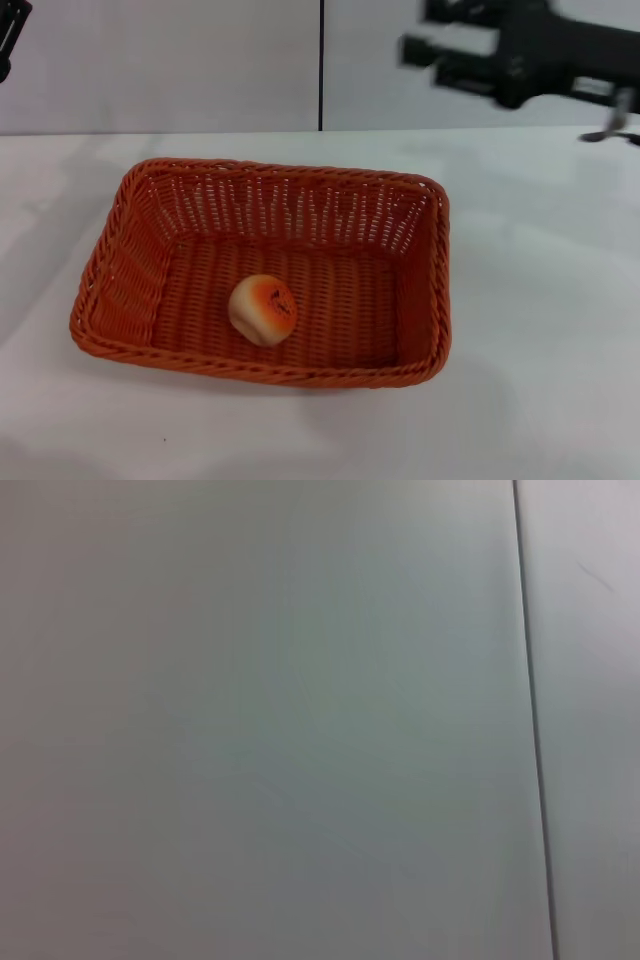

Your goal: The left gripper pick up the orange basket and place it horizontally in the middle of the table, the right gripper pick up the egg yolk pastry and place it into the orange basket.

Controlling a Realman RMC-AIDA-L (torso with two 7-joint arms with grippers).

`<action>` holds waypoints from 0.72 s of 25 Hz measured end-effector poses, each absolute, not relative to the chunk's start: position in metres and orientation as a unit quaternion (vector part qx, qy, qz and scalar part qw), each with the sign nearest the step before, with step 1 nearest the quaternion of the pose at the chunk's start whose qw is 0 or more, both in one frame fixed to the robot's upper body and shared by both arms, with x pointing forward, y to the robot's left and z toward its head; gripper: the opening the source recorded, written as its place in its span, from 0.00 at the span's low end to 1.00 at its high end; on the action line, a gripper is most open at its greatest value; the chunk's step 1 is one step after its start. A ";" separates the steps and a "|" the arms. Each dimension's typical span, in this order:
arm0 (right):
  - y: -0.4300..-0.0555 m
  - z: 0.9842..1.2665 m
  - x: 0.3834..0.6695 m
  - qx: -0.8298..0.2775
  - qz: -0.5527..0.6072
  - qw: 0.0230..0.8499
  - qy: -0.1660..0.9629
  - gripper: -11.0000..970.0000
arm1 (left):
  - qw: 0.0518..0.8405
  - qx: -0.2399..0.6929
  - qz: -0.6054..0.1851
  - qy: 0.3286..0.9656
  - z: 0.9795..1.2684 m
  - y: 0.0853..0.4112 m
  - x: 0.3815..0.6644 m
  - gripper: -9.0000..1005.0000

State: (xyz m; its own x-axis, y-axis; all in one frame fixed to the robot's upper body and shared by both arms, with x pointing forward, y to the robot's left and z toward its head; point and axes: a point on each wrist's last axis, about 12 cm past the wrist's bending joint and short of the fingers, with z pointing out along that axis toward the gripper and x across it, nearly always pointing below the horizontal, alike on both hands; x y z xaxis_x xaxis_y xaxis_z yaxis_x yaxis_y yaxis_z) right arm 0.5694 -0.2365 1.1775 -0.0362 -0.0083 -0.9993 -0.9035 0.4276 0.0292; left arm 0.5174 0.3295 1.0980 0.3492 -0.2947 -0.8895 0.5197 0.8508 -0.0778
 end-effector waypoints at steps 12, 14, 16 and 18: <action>-0.342 1.120 0.501 -0.098 0.155 0.870 0.457 0.61 | 0.819 0.108 -0.246 0.507 1.101 0.331 0.519 0.56; -0.347 1.116 0.496 -0.079 0.136 0.878 0.452 0.61 | 0.820 0.107 -0.245 0.506 1.101 0.331 0.519 0.56; -0.356 1.108 0.487 -0.044 0.101 0.890 0.442 0.61 | 0.822 0.104 -0.242 0.505 1.101 0.332 0.519 0.56; -0.361 1.102 0.481 -0.018 0.077 0.896 0.438 0.61 | 0.822 0.101 -0.241 0.505 1.101 0.332 0.519 0.56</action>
State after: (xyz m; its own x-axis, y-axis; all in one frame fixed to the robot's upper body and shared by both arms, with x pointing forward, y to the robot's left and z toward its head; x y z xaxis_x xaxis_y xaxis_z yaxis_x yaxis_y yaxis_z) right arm 0.4806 -0.3606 1.1023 0.6047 0.1224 -0.7870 -0.1543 0.9874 0.0350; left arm 0.5193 0.3317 1.1008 0.3730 -0.2945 -0.8799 0.4994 0.8629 -0.0771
